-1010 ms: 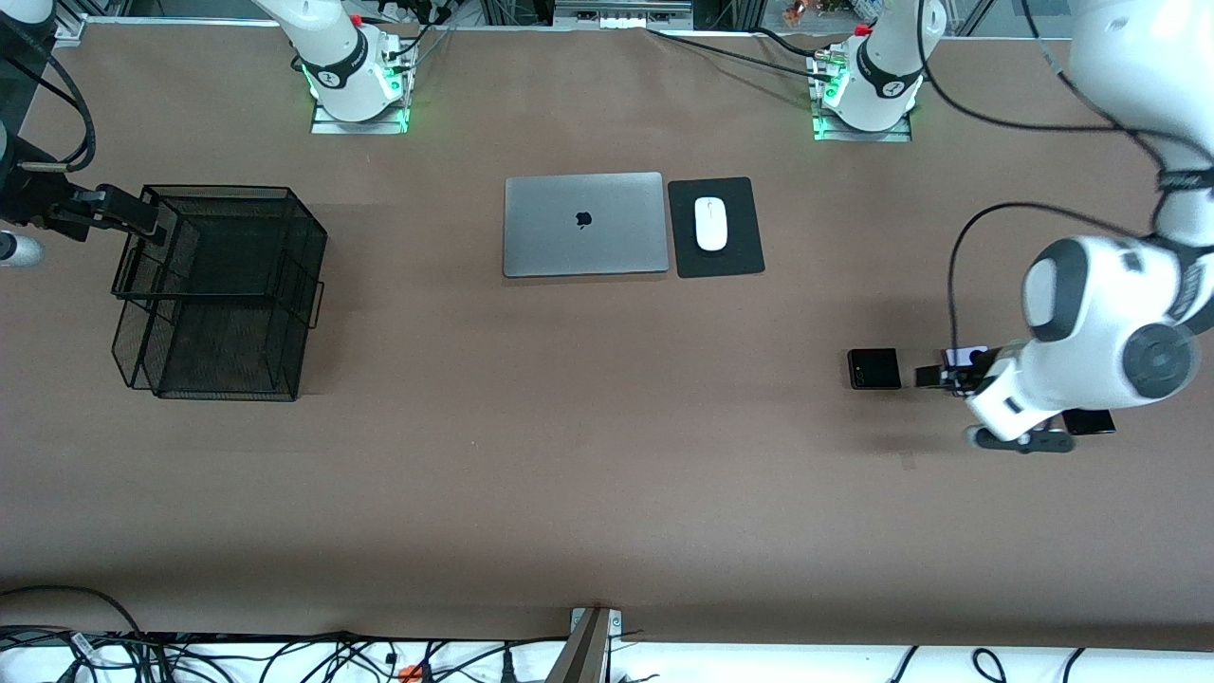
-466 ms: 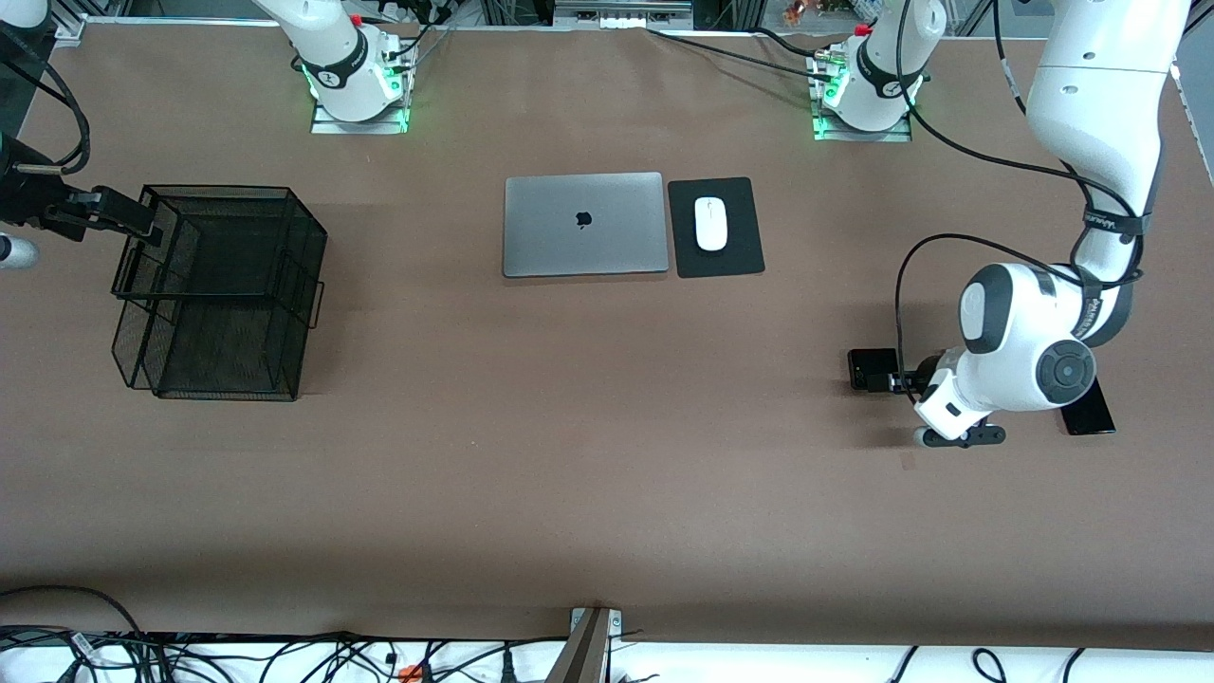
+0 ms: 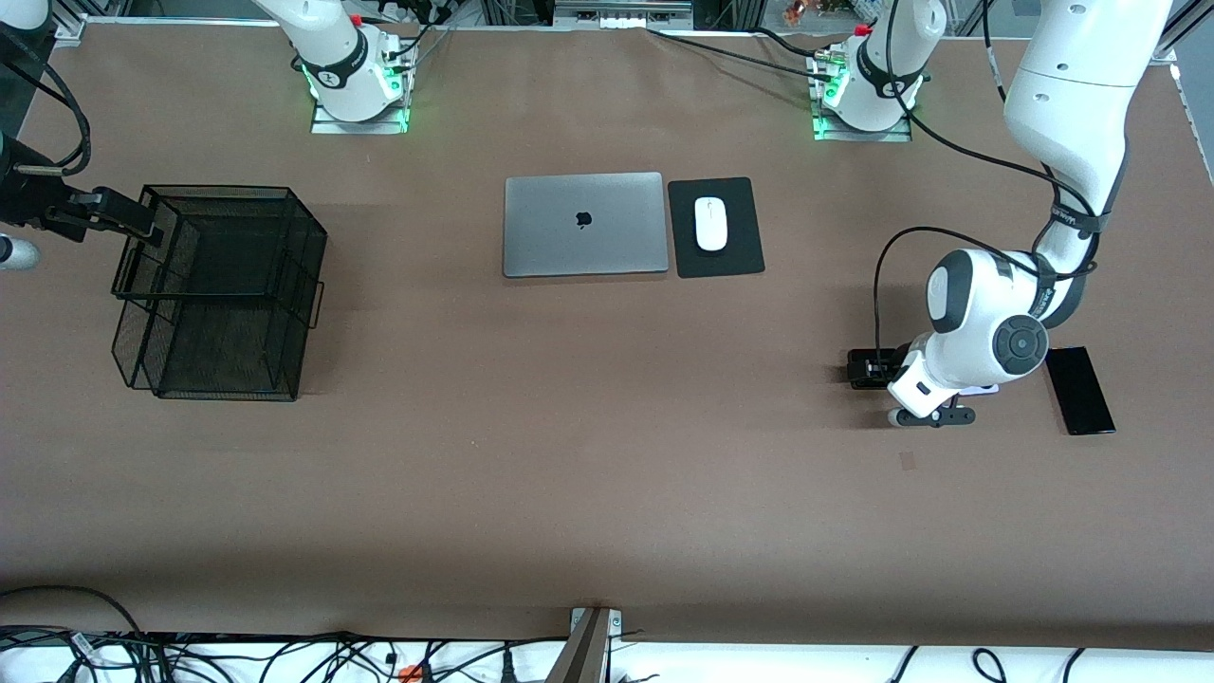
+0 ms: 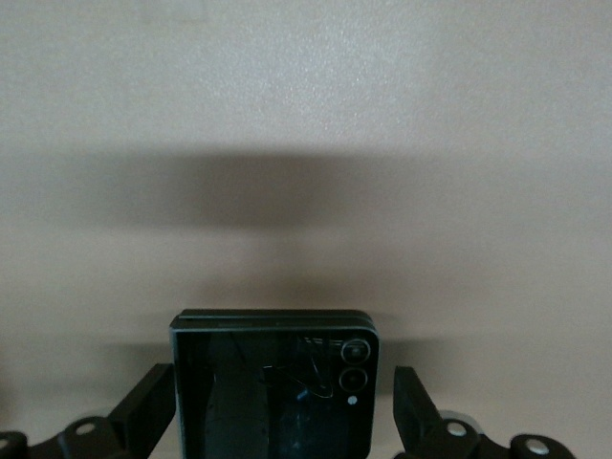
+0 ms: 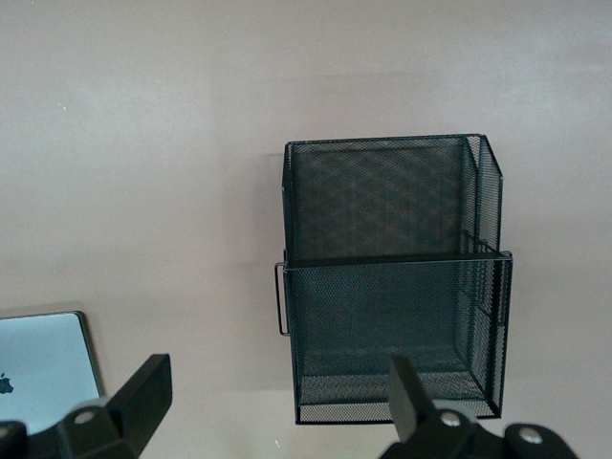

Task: Place phones with both arms
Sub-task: 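Grasp and lift the black flip phone with the left gripper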

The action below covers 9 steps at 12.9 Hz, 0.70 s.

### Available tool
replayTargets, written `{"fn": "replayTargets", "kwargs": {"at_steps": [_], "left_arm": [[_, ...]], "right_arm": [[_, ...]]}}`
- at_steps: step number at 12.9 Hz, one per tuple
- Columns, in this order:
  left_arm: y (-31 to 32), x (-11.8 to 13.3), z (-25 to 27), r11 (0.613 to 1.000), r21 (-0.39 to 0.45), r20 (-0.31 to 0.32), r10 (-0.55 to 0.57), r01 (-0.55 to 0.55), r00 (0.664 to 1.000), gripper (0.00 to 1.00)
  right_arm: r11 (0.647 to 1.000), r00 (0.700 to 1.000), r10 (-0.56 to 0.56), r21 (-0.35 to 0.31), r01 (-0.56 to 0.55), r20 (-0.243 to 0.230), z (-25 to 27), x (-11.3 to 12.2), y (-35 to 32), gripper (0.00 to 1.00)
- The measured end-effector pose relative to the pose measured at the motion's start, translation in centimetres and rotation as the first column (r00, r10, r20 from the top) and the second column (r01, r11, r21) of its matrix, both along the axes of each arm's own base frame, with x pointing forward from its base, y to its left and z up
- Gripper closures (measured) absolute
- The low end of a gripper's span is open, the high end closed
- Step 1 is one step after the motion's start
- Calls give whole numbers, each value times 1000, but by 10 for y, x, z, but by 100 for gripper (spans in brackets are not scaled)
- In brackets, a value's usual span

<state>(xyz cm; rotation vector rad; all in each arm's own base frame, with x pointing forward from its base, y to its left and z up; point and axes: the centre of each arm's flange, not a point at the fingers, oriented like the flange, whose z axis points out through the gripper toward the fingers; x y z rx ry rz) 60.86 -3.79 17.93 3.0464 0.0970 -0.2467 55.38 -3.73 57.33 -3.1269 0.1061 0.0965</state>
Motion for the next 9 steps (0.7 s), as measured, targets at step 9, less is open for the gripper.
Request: {"fn": "replayTargets", "kwargs": {"at_steps": [9], "left_arm": [[2, -19, -9, 1000, 7, 69, 6, -7, 998, 0]], "right_arm": [[1000, 1000, -10, 0, 10, -4, -2, 0, -6, 0]]}}
